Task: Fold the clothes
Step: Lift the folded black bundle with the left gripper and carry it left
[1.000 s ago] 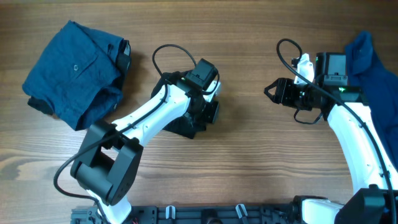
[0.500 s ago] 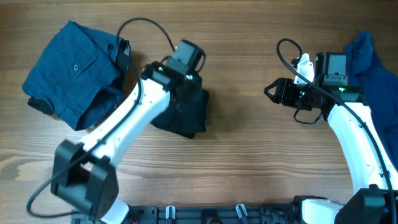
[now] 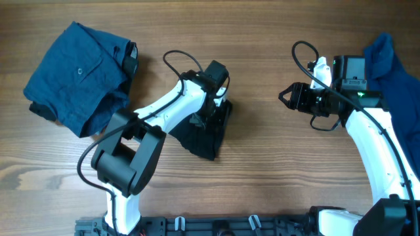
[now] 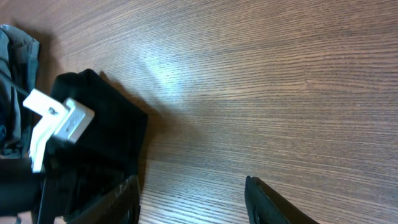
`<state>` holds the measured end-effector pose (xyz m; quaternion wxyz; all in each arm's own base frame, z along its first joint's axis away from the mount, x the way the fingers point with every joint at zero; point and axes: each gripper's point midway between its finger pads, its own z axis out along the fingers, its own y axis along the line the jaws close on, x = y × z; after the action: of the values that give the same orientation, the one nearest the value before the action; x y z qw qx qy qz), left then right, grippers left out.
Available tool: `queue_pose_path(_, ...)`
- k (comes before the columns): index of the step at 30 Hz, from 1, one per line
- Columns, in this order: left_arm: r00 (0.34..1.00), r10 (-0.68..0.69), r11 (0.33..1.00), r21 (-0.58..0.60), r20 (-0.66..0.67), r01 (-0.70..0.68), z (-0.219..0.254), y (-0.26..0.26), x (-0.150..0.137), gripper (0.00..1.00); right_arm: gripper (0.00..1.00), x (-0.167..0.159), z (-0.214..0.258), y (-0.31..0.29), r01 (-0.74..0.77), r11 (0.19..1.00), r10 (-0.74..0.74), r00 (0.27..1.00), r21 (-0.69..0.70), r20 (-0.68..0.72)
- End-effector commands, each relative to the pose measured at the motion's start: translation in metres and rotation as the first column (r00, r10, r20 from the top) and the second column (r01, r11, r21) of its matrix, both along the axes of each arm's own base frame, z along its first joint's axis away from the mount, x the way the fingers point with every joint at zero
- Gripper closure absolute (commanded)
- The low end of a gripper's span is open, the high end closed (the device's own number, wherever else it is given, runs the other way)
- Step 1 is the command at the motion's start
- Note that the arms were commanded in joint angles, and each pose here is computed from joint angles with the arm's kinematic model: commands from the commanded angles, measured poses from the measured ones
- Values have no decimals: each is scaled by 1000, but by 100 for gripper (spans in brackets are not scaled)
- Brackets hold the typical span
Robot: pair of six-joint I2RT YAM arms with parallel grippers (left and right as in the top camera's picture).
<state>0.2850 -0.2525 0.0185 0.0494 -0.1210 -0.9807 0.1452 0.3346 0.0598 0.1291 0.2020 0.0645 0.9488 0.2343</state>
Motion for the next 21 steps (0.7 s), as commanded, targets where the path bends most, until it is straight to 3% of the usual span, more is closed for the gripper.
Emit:
queue_pose_path(1, 999, 3, 998, -70, 54, 1, 43, 4, 0, 96, 45, 4, 5, 2, -18, 1000, 18, 1000, 11, 21)
queue_pose_path(4, 973, 97, 989, -132, 208, -70, 101, 31, 25, 96, 45, 4, 5, 2, -18, 1000, 18, 1000, 11, 21)
queue_pose_path(7, 917, 225, 971, -158, 331, -181, 139, 76, 53, 62, 45, 4, 5, 2, -18, 1000, 17, 1000, 11, 22)
queue_pose_path(9, 896, 276, 957, -182, 346, -225, 145, 109, 68, 23, 45, 5, 5, 2, -18, 1000, 17, 1000, 11, 25)
queue_pose_path(10, 903, 274, 956, -197, 332, -217, 140, 118, 71, 10, 45, 5, 6, 2, -18, 1000, 18, 1000, 11, 25)
queue_pose_path(11, 915, 266, 953, -228, 304, -201, 134, 125, 73, 4, 45, 5, 6, 2, -18, 1000, 18, 1000, 11, 25)
queue_pose_path(16, 972, 222, 910, -374, 78, -178, 66, 145, 76, 0, 45, 5, 5, 2, -16, 1000, 16, 1000, 12, 23)
queue_pose_path(21, 985, 160, 915, -365, -62, -171, 11, 134, 64, 0, 45, 2, 4, 3, -17, 1000, 17, 1000, 13, 12)
